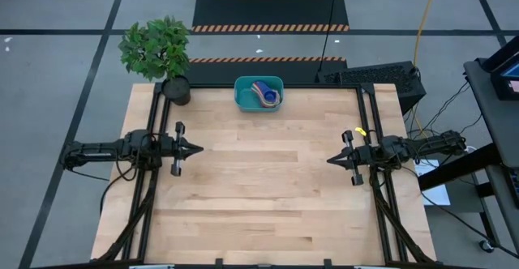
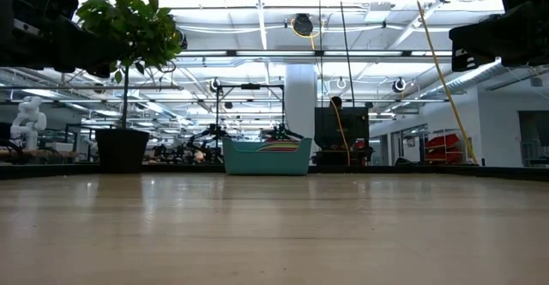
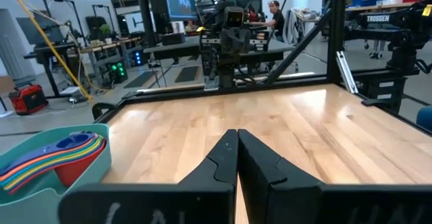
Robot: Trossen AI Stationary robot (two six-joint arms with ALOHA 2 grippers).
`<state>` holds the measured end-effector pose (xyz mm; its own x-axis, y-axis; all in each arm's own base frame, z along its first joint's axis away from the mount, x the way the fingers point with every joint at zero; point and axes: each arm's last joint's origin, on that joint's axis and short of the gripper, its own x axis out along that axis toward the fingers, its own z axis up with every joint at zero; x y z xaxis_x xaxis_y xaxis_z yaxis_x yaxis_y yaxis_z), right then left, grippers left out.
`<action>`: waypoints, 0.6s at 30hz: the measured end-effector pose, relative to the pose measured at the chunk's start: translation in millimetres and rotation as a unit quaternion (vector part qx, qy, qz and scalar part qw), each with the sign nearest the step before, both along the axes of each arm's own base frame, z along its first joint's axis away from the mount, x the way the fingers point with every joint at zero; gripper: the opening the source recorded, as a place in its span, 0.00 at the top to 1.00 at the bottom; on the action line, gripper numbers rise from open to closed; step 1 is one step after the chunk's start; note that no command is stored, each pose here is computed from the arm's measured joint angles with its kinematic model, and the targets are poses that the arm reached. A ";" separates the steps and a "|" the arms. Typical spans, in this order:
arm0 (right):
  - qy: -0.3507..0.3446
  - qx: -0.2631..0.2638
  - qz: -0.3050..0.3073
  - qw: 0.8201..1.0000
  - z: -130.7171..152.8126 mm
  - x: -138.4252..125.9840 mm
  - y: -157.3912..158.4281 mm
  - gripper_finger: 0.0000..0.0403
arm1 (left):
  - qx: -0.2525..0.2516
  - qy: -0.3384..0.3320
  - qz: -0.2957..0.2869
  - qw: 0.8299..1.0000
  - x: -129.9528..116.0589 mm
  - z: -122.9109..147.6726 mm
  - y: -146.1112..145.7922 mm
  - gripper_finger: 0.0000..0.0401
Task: Nest measuring cups in basket
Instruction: Return to Home Position
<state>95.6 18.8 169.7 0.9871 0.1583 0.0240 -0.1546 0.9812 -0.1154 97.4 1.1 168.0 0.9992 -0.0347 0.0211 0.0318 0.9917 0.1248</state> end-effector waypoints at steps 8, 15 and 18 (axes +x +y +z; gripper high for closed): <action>0.000 0.000 0.000 1.000 0.0 0.0 0.0 1.00 | 0.000 0.000 0.001 1.000 0.0 0.0 0.0 0.97; 0.000 0.000 0.000 1.000 0.0 0.0 0.0 1.00 | 0.001 0.000 0.001 1.000 0.0 0.0 0.1 0.92; 0.000 0.000 0.000 1.000 0.0 0.0 0.0 1.00 | 0.001 -0.001 0.001 1.000 0.0 0.2 0.0 0.92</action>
